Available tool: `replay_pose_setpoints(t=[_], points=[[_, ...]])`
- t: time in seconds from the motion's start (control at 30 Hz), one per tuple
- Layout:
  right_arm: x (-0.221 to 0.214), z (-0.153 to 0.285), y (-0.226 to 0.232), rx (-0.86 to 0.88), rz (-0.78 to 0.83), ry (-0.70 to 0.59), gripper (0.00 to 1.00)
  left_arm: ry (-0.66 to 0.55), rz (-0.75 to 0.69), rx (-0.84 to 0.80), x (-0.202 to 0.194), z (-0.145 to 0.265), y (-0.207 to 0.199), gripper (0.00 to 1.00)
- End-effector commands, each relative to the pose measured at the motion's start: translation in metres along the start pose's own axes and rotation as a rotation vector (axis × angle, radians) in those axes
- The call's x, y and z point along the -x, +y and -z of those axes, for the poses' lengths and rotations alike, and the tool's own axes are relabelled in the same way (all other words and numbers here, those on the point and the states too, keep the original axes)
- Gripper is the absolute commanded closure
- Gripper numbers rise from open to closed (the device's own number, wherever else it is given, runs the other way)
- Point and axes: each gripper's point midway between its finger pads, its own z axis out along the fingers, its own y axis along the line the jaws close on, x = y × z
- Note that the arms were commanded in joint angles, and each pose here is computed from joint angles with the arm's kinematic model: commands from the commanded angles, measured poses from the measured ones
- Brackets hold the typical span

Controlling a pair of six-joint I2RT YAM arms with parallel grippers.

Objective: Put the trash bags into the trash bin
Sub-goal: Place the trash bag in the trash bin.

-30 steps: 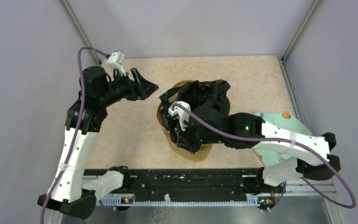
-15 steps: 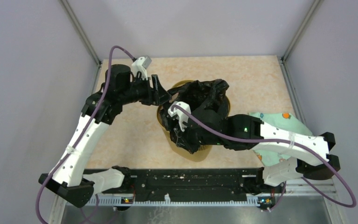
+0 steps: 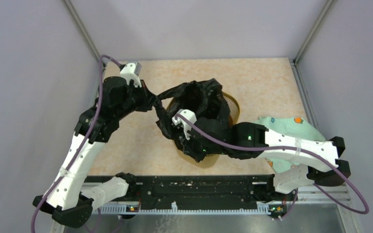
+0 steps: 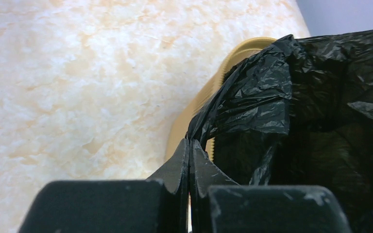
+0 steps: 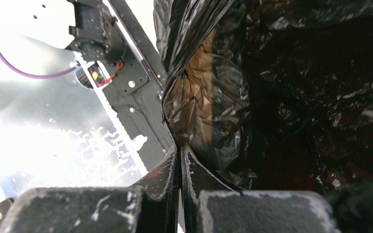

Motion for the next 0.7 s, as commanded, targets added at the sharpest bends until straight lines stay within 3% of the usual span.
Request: replay_pose_setpoints(t=[0.0,0.3,0.67], points=[[-0.008,-0.005,-0.001,-0.020,-0.013,0.001,1.00,-0.066,0.006,0.111,0.002,-0.011,0.025,1.00],[-0.022,-0.010,-0.010,-0.073,-0.027,0.030,1.00,-0.061,0.049,0.165,-0.017,-0.041,0.050,1.00],[-0.027,-0.007,-0.015,-0.103,-0.039,0.044,1.00,-0.009,0.069,0.051,-0.036,-0.075,0.040,1.00]])
